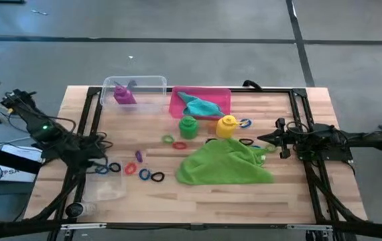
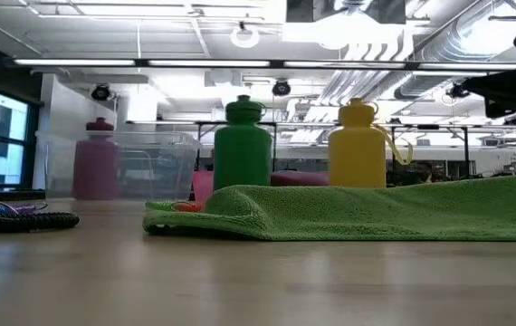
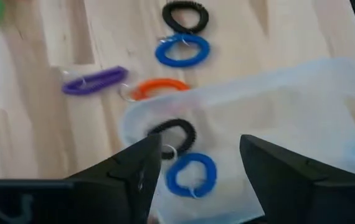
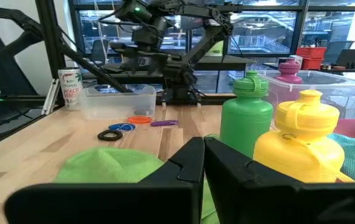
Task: Pick & Place Sports Items
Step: Put the purple spring keychain into the bottom transparent bin
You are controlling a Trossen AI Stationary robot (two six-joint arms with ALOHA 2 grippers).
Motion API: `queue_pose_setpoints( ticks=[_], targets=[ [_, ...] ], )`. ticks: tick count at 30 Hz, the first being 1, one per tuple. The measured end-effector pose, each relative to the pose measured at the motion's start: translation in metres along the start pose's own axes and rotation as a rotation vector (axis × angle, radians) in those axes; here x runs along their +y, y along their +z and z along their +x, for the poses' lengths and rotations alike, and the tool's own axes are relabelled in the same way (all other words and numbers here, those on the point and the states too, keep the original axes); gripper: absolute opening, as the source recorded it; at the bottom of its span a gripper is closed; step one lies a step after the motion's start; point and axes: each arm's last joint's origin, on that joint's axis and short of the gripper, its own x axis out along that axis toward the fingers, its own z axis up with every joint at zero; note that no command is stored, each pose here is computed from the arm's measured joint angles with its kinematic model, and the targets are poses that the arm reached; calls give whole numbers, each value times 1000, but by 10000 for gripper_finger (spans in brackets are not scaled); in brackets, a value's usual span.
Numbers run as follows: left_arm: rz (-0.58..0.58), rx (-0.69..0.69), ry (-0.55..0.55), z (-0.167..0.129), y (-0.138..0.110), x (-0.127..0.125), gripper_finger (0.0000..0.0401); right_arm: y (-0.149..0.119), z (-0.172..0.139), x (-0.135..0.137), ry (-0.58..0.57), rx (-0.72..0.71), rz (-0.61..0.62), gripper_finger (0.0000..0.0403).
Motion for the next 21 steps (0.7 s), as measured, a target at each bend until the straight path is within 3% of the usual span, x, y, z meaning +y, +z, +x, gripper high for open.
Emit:
queue_pose_setpoints(
  ticks=[11,21],
  targets=[
    [157,-24,6,14,25,13,176,0,0,0,0,1,0,0],
    [102,-19,-19,42,57,41,176,0,0,0,0,0,0,0]
  ],
)
